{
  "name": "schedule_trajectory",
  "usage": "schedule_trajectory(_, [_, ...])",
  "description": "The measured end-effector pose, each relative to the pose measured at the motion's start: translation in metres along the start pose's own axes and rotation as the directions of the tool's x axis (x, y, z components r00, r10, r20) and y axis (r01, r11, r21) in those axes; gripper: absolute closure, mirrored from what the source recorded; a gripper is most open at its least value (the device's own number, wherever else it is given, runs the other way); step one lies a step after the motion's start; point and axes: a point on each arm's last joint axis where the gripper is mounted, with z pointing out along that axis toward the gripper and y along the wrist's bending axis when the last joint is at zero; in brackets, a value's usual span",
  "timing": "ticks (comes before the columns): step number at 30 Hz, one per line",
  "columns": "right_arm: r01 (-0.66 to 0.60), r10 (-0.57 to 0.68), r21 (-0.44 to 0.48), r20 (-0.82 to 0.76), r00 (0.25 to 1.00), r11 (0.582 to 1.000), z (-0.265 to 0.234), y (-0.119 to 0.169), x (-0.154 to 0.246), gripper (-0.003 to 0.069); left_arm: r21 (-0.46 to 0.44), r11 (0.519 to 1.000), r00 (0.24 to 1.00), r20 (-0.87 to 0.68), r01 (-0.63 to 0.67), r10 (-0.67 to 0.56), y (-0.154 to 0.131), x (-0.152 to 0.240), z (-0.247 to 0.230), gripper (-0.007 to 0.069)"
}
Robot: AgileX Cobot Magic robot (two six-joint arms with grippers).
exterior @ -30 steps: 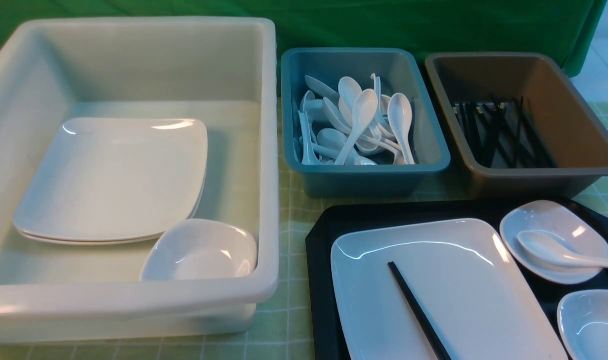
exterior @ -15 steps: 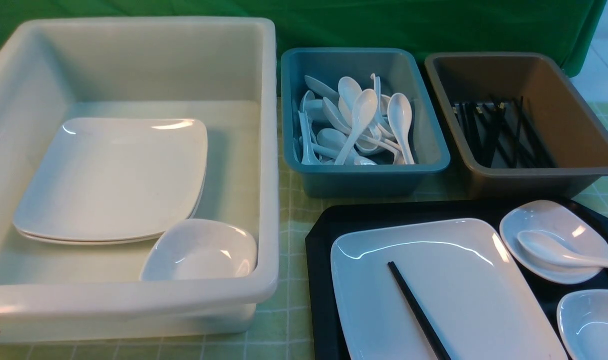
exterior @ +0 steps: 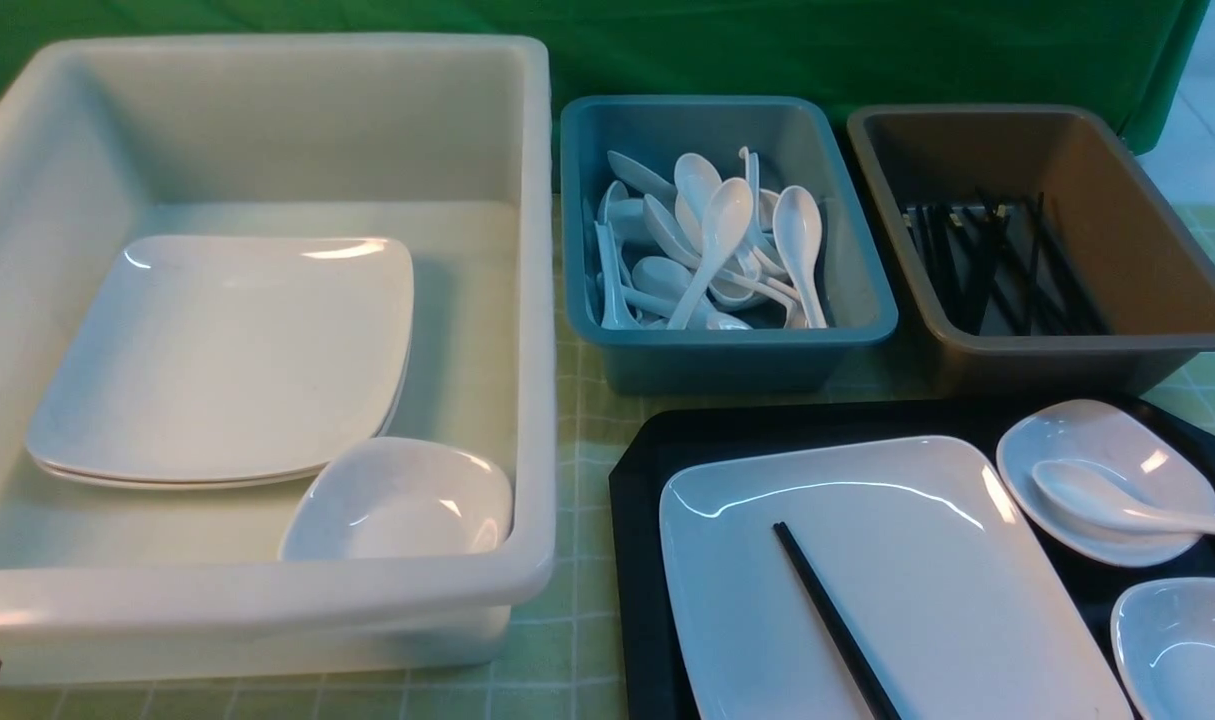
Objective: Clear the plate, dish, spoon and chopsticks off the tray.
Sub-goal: Use the right arm to grab a soup spoon from the plate
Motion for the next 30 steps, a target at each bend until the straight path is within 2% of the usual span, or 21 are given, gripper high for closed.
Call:
schedule_trajectory(2, [0.041,-0.041,-0.005,-0.265,0.963,0.999,0.024,0.001,0.001,0.0631,0.000,1.000,1.000,0.000,0.000,0.000,0.000,0.000,0.000,0.0472])
schedule_trajectory(4, [0.082,-0.076,-0.009,-0.482,0.873,0.997,0.047,-0.002,0.010,0.0626,0.000,1.000,1.000,0.000,0.000,0.000,0.000,0.000,0.000,0.0470])
schedule_trajectory(5, [0.105,-0.092,-0.015,-0.613,0.785,0.994,0.062,-0.005,0.020,0.0623,0.000,1.000,1.000,0.000,0.000,0.000,0.000,0.000,0.000,0.0469])
schedule_trajectory(9, [0.167,-0.107,-0.024,-0.854,0.509,0.986,0.104,-0.018,0.050,0.0610,0.000,1.000,1.000,0.000,0.000,0.000,0.000,0.000,0.000,0.0466])
schedule_trajectory(11, [0.177,-0.102,-0.030,-0.905,0.414,0.984,0.123,-0.022,0.063,0.0604,0.000,1.000,1.000,0.000,0.000,0.000,0.000,0.000,0.000,0.0464])
schedule_trajectory(14, [0.187,-0.104,-0.039,-0.929,0.354,0.982,0.144,-0.026,0.072,0.0592,0.000,1.000,1.000,0.000,0.000,0.000,0.000,0.000,0.000,0.0460])
schedule_trajectory(17, [0.210,-0.120,-0.053,-0.939,0.322,0.976,0.167,-0.030,0.077,0.0543,0.000,1.000,1.000,0.000,0.000,0.000,0.000,0.000,0.000,0.0456])
schedule_trajectory(19, [0.226,-0.127,-0.058,-0.944,0.306,0.972,0.176,-0.032,0.079,0.0487,0.000,1.000,1.000,0.000,0.000,0.000,0.000,0.000,0.000,0.0455])
schedule_trajectory(23, [0.283,-0.155,-0.082,-0.957,0.245,0.956,0.209,-0.041,0.090,0.0268,0.000,1.000,1.000,0.000,0.000,0.000,0.000,0.000,0.000,0.0450])
schedule_trajectory(24, [0.289,-0.157,-0.084,-0.958,0.240,0.954,0.210,-0.042,0.091,0.0259,0.000,1.000,1.000,0.000,0.000,0.000,0.000,0.000,0.000,0.0449])
schedule_trajectory(25, [0.314,-0.176,-0.111,-0.966,0.187,0.943,0.222,-0.047,0.101,0.0197,0.000,1.000,1.000,0.000,-0.001,0.001,0.000,0.000,0.000,0.0446])
schedule_trajectory(29, [0.390,-0.237,-0.218,-0.971,0.001,0.895,0.238,-0.062,0.130,0.0156,-0.002,1.000,1.000,0.000,-0.007,0.007,0.000,0.000,0.000,0.0443])
schedule_trajectory(30, [0.397,-0.240,-0.228,-0.970,-0.018,0.889,0.239,-0.064,0.132,0.0155,-0.002,1.000,1.000,0.000,-0.007,0.007,0.000,0.000,0.000,0.0442])
